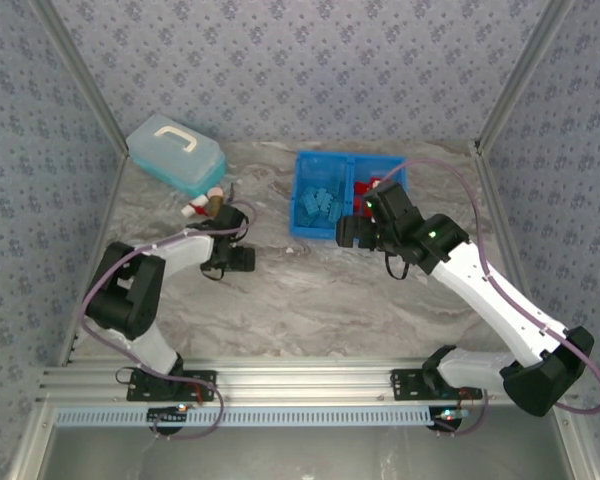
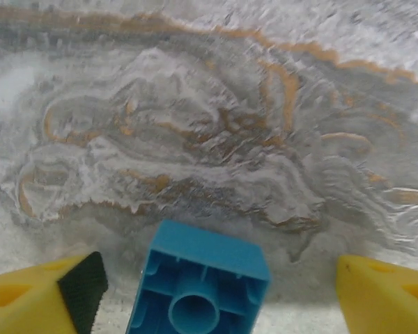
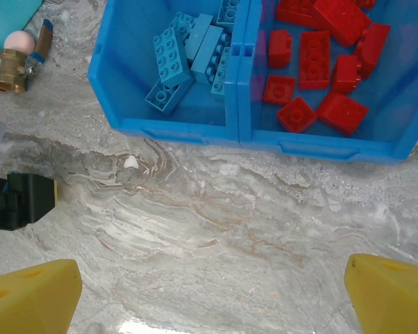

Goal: Sort the legos into containers by color

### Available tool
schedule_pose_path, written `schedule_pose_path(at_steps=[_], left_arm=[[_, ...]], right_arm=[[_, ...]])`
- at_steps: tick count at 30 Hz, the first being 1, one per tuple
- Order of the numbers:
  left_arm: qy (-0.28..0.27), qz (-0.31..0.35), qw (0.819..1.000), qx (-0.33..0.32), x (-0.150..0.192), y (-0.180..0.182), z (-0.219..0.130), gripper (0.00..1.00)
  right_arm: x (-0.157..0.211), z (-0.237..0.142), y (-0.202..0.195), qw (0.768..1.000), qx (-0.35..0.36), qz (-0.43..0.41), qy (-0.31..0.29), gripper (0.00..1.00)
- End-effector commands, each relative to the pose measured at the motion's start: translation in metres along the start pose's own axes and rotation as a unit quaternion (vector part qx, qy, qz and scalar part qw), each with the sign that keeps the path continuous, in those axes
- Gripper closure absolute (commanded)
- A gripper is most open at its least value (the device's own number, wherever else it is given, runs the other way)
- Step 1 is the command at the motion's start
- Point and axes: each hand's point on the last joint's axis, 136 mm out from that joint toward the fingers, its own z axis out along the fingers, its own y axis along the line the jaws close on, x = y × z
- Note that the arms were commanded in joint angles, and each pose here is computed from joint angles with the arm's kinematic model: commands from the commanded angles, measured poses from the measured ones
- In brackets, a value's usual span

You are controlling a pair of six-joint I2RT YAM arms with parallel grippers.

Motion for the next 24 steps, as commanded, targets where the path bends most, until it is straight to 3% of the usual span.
schedule_pose_path(at_steps=[1,6,17,20,24], left_arm=[[0.001,-0.009,1.000,-0.008,-0.006,0.001,0.012,0.24],[0.011,-0.028,1.000,-0.007,-0.001,0.001,0.010,0.45],[-0.006,-0.051,0.999,0.013,-0.006,-0.002,-0.026,0.77],[-0.039,-0.061,0.997,0.039,-0.021,-0.014,-0.058,0.79],[-0.131,-0.051,0.986,0.086,-0.056,-0.055,-0.125,0.78]], right_arm=[[-0.001,-0.006,-0.001,1.000,0.006,0.001,-0.001,0.00],[-0.003,-0.007,-0.003,1.000,0.010,0.000,-0.003,0.00],[-0.004,-0.007,-0.001,1.000,0.007,-0.002,-0.004,0.00],[-0.003,-0.008,-0.002,1.000,0.007,0.000,-0.005,0.00],[-0.004,-0.008,-0.001,1.000,0.005,0.001,-0.009,0.00]])
